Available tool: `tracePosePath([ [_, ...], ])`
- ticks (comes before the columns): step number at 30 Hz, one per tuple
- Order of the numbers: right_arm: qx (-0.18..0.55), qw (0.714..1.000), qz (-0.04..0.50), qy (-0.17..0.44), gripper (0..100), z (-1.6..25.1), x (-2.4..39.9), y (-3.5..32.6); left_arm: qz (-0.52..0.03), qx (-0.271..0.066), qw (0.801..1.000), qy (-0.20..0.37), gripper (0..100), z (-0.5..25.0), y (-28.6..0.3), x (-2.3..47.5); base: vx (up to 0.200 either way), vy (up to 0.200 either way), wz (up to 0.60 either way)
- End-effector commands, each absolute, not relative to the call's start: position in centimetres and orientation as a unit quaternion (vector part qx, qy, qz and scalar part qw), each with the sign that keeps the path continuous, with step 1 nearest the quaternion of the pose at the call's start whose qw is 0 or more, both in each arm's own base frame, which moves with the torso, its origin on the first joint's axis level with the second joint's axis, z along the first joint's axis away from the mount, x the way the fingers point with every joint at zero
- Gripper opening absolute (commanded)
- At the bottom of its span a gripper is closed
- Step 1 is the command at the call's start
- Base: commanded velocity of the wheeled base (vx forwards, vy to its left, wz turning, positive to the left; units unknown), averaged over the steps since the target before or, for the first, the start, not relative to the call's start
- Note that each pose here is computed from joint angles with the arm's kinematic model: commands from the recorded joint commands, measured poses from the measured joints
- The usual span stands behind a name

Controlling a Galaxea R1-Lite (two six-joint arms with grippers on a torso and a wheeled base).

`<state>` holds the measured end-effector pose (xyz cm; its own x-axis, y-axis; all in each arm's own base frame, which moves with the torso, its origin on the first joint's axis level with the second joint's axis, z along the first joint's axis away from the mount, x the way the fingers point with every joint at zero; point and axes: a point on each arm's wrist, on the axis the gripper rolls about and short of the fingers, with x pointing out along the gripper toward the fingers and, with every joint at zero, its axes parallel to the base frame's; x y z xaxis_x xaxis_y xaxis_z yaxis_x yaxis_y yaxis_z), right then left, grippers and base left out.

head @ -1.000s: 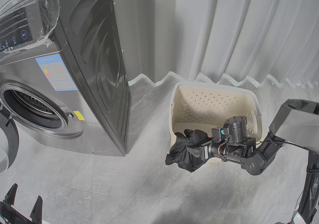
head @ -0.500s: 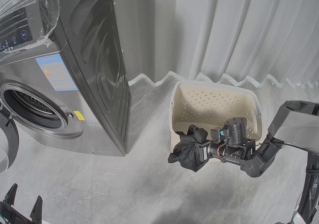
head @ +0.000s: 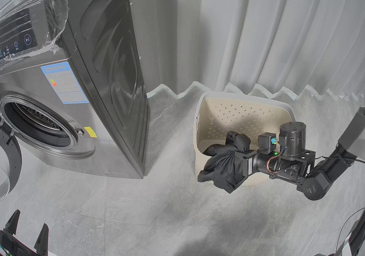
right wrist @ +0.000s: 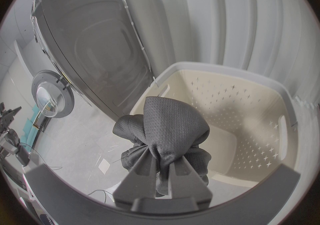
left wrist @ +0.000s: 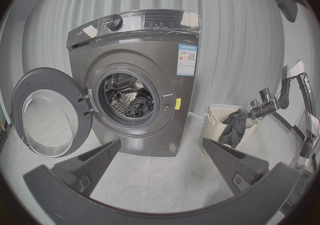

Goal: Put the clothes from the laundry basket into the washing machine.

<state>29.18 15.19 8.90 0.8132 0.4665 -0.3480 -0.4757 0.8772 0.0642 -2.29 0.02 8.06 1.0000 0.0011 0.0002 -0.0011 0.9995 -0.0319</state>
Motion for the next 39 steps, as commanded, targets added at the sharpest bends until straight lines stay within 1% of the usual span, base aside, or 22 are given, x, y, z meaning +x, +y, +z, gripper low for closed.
tracePosePath([
  [1,0.021,0.964,0.25,0.082,0,15.3,26.1,13.6,0.001,-0.016,1.0,0.002,100,7.6,0.0,-2.3,0.0,0.0,0.0],
  [4,0.053,0.965,0.256,0.035,0,18.3,23.7,12.7,0.001,-0.016,1.0,0.002,100,7.6,0.0,-2.3,0.0,0.0,0.0],
  [8,0.067,0.962,0.266,-0.003,0,20.3,20.8,11.2,0.0,-0.015,1.0,0.002,100,7.6,0.0,-2.3,0.0,0.0,0.0],
  [9,0.067,0.962,0.266,-0.003,0,20.3,20.8,11.2,0.0,-0.015,1.0,0.002,100,7.6,0.0,-2.3,0.0,0.0,0.0],
  [10,0.073,0.959,0.274,-0.022,0,21.3,19.7,11.1,-0.002,-0.013,1.0,0.002,100,7.6,0.0,-2.3,0.0,0.0,0.0],
  [12,0.075,0.956,0.28,-0.032,0,21.7,19.2,11.2,-0.002,-0.015,1.0,0.003,100,7.6,0.0,-2.3,0.0,0.0,0.0],
  [15,0.078,0.953,0.29,-0.043,0,22.3,18.7,11.4,-0.002,-0.012,1.0,0.002,100,7.6,0.0,-2.3,-0.2,0.0,0.0],
  [24,0.079,0.945,0.315,-0.034,0,21.9,18.0,12.4,-0.002,-0.015,1.0,0.003,100,7.6,0.0,-2.3,-0.2,0.0,0.0],
  [32,0.08,0.939,0.332,-0.04,0,22.2,17.4,12.7,-0.003,-0.014,1.0,0.003,100,7.6,0.0,-2.3,0.0,0.0,0.0],
  [34,0.081,0.936,0.341,-0.038,0,22.1,17.2,13.0,-0.003,-0.015,1.0,0.003,100,7.6,0.0,-2.3,0.0,0.2,0.0],
  [39,0.081,0.936,0.342,-0.036,0,22.0,17.3,13.1,-0.003,-0.015,1.0,0.003,100,7.6,0.0,-2.3,0.0,0.2,0.0],
])
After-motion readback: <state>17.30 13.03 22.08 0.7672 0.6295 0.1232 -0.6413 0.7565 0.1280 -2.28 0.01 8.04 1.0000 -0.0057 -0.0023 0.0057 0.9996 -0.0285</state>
